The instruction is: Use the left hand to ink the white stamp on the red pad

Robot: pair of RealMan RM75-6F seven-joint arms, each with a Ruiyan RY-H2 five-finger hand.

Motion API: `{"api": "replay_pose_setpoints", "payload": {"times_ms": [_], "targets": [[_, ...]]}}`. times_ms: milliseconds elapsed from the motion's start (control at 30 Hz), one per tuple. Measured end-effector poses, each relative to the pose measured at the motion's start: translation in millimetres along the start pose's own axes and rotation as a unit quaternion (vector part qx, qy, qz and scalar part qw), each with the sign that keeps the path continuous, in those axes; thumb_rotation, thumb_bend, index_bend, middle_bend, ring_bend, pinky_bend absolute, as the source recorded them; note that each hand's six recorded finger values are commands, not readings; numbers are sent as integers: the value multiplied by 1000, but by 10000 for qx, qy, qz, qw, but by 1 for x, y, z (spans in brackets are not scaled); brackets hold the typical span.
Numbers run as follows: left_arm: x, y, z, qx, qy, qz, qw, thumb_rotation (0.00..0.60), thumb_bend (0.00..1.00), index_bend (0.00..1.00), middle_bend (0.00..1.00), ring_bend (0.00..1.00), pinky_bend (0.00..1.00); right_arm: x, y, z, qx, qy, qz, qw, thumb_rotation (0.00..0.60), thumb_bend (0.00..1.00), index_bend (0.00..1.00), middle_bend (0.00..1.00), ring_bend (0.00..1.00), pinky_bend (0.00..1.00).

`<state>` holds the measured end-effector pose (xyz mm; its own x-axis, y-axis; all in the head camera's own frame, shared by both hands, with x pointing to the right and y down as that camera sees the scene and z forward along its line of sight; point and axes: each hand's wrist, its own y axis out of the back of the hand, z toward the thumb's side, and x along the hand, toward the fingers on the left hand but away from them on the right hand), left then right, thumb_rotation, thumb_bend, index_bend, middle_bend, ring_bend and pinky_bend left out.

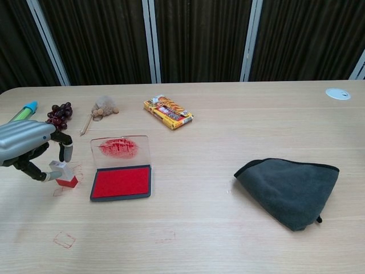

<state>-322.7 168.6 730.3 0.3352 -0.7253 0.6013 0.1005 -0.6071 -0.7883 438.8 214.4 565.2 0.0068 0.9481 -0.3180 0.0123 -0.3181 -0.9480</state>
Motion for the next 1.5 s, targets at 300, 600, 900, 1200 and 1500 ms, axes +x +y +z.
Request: {"api": "replay_pose_setpoints", "payload": {"times_ms": [300, 600, 900, 1200, 1500], "targets": [[2, -1, -1, 86, 81, -34, 9999, 600, 244, 488, 452, 813, 862, -1, -1, -2, 9, -27, 21, 10000, 600, 0, 0, 0, 0, 0], [3, -5, -1, 102, 100, -124, 9998, 600, 329, 556, 522, 814, 862, -1, -2, -3, 20, -50, 24, 10000, 600, 0, 0, 0, 0, 0], [2, 0, -1, 6, 87, -5, 10000, 600, 376, 597, 549, 813, 862, -2, -2, -5, 17, -91, 28, 10000, 600, 0, 0, 0, 0, 0], [0, 29, 12, -416, -176, 200, 9988, 600, 396, 602, 552, 814, 862, -3, -3, -8, 9, -157, 47, 9999, 600, 0, 0, 0, 0, 0], [15, 56, 53, -867, -606, -35, 9944, 600, 445, 600, 554, 814, 862, -8, -5, -18, 46, -324, 83, 9994, 600, 0, 0, 0, 0, 0]]}}
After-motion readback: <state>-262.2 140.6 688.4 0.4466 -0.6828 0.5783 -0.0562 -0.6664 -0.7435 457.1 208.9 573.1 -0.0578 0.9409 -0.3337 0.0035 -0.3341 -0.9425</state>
